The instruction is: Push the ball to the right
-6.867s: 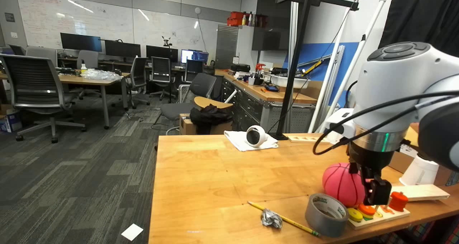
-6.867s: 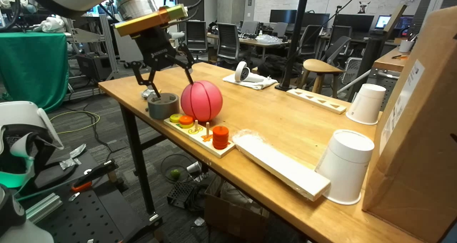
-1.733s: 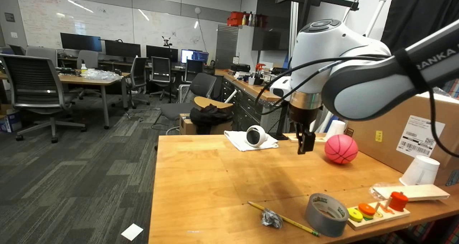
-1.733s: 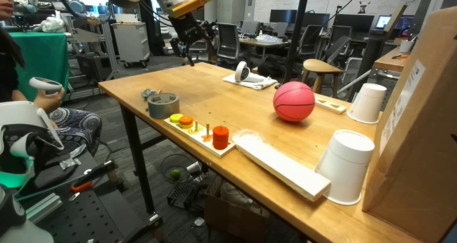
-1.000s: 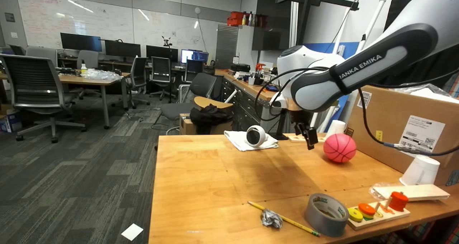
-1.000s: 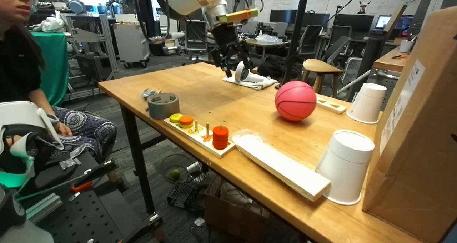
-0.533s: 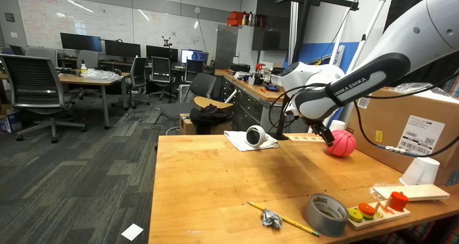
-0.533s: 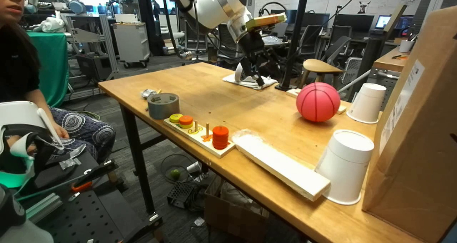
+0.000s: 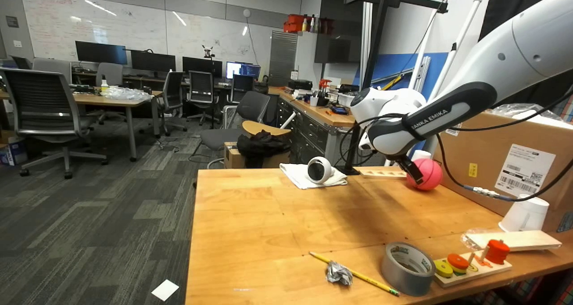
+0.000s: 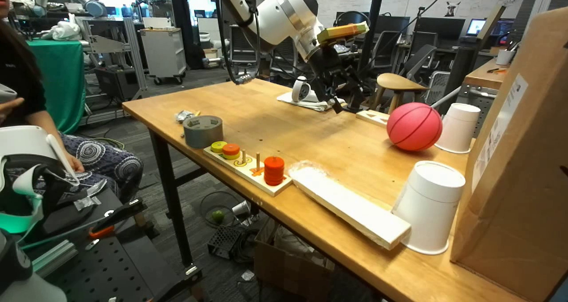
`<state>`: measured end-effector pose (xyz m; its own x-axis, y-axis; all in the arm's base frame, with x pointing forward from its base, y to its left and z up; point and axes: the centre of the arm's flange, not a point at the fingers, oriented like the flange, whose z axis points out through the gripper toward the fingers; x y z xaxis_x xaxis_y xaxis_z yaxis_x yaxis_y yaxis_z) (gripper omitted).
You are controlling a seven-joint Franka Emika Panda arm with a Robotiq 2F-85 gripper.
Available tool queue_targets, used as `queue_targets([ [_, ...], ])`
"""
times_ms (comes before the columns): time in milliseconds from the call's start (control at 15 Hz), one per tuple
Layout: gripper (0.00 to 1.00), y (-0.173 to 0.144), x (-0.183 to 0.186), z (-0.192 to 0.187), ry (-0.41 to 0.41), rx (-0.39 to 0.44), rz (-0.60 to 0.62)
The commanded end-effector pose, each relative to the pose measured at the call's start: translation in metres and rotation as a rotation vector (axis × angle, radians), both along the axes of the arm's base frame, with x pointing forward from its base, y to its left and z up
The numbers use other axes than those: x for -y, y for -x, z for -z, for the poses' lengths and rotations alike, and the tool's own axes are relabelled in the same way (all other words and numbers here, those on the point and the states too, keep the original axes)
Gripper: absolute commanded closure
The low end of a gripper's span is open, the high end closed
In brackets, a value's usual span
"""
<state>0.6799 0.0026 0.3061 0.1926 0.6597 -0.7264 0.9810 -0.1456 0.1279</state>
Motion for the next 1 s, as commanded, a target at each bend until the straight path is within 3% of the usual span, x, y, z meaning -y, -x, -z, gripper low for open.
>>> queue_targets([
  [0,0.00,0.000,0.000,0.000,0.000,0.001,0.000],
  [667,0.00,-0.014,-0.030,0.015,-0.079,0.053,-0.113],
  [933,0.00,-0.027,0.028,0.038,0.031,-0.054,0.060],
])
